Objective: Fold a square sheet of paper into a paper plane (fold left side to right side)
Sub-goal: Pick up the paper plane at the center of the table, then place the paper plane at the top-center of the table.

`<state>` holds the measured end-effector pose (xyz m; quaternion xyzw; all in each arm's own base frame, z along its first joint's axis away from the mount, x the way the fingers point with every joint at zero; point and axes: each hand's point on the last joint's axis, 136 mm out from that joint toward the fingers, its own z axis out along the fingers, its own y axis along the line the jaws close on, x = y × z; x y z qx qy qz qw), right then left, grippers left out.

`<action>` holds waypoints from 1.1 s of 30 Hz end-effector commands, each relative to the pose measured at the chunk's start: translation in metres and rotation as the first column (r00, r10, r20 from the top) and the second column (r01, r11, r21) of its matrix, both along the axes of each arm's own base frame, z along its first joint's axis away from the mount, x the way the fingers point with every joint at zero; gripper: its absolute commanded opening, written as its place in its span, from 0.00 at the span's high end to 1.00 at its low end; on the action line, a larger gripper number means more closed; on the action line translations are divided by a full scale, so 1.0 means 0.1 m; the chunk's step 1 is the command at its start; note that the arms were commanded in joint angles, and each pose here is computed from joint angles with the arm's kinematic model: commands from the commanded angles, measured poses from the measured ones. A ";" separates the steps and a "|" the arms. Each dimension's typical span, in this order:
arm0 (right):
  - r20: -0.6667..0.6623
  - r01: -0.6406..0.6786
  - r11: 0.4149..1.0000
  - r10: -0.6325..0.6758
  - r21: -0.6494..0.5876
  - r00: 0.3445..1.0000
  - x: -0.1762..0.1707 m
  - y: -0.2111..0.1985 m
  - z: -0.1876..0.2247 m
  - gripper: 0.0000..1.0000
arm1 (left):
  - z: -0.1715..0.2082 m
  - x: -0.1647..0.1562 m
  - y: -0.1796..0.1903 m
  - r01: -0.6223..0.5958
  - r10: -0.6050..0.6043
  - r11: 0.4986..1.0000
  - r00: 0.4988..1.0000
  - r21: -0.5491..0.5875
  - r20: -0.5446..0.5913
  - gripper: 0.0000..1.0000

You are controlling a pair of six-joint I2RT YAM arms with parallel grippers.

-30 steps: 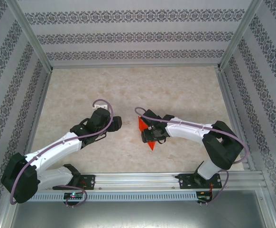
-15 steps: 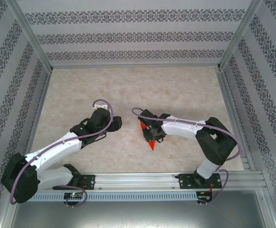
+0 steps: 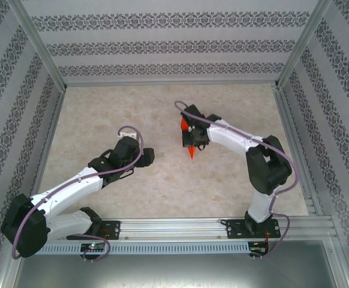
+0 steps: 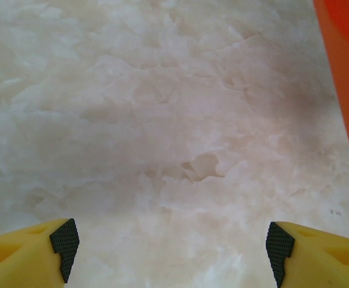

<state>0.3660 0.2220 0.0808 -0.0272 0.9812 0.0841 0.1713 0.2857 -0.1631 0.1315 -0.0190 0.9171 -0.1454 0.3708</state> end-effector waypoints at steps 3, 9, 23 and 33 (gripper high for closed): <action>-0.067 0.001 0.995 -0.008 -0.102 0.998 0.34 -0.18 -0.14 0.96 | 0.10 -0.01 0.02 0.026 -0.026 1.000 1.000 0.016 0.003 0.15; -0.113 0.004 0.994 -0.016 -0.107 0.993 0.57 -0.14 -0.32 0.96 | 0.07 -0.02 0.02 0.031 -0.031 0.999 1.000 0.021 -0.005 0.15; -0.173 -0.022 0.994 0.003 -0.105 0.985 0.54 -0.12 -0.55 0.78 | 0.06 -0.03 0.04 0.028 -0.027 0.999 1.000 0.034 -0.012 0.15; -0.125 -0.023 0.989 0.005 -0.144 0.992 0.45 -0.24 -0.26 0.58 | 0.17 0.02 0.11 0.001 0.000 0.997 1.000 0.073 -0.007 0.14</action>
